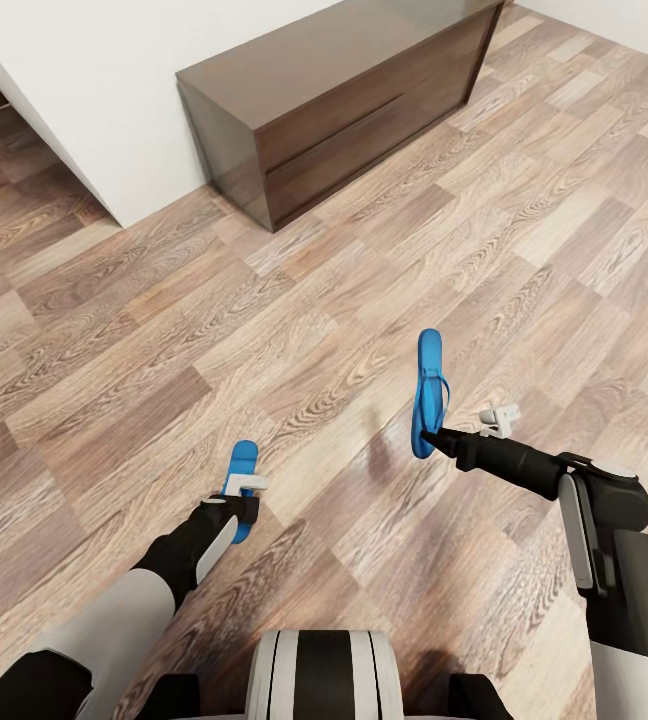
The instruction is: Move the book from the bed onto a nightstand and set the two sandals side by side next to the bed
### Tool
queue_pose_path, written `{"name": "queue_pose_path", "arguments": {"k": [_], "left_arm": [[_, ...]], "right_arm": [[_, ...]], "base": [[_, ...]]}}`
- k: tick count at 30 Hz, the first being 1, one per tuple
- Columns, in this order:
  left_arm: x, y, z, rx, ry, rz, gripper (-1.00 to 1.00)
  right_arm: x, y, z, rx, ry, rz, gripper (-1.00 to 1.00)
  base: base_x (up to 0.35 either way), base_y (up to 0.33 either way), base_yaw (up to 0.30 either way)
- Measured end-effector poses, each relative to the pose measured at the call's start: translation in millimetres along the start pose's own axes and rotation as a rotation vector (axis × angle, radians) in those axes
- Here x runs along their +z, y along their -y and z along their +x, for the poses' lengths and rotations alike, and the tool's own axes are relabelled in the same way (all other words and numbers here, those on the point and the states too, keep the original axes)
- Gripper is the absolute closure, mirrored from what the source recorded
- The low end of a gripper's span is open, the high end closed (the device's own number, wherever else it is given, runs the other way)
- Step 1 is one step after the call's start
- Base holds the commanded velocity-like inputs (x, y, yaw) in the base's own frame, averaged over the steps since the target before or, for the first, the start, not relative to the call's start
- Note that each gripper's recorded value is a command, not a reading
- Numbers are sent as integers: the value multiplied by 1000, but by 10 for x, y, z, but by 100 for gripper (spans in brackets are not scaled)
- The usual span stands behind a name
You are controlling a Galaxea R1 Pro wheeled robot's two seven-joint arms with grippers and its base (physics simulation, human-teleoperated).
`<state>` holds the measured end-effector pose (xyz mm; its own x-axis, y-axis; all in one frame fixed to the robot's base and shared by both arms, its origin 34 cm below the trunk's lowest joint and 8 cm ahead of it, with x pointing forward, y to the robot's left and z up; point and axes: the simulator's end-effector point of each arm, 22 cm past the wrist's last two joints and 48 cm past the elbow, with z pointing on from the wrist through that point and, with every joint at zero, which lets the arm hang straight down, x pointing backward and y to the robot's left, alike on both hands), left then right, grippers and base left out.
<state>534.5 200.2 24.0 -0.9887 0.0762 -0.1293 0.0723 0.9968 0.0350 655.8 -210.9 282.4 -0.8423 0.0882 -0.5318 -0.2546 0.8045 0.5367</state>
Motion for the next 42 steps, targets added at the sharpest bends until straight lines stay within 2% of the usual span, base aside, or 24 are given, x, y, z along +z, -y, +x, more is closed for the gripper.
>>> {"name": "queue_pose_path", "arguments": {"k": [13, 18, 25, 29, 31, 34, 37, 38, 41, 42], "left_arm": [[-2, -1, 0, 4, 0, -2, 100], [-42, -35, 85, -6, -19, -9, 100], [-175, -28, -95, -9, 17, -6, 100], [-328, 33, -365, -14, 49, 12, 100], [-503, 123, -609, -6, 64, 31, 100], [-727, 208, -788, -12, 87, 48, 100], [-930, 243, -860, -42, 112, 63, 100], [-1051, 264, -868, -66, 127, 75, 100], [-1309, 320, -907, -88, 160, 101, 100], [-1467, 407, -913, -102, 179, 127, 100]], "right_arm": [[4, -3, 2, 1, 0, -1, 100], [-53, -63, -95, -10, 16, -4, 100], [-140, -137, -230, -26, 36, -4, 100], [-187, -172, -289, -36, 44, 1, 100], [-208, -136, -307, -42, 45, 29, 100], [-255, 25, -332, -56, 48, 118, 100], [-342, 246, -342, -64, 49, 232, 100], [-408, 400, -260, -67, 34, 304, 100], [-516, 506, -53, -51, 5, 359, 100], [-580, 572, 114, -46, -23, 389, 100]], "base": [[0, 0, 0], [0, 0, 0], [0, 0, 0], [0, 0, 0], [0, 0, 0], [0, 0, 0], [0, 0, 0], [0, 0, 0], [0, 0, 0], [0, 0, 0]]}}
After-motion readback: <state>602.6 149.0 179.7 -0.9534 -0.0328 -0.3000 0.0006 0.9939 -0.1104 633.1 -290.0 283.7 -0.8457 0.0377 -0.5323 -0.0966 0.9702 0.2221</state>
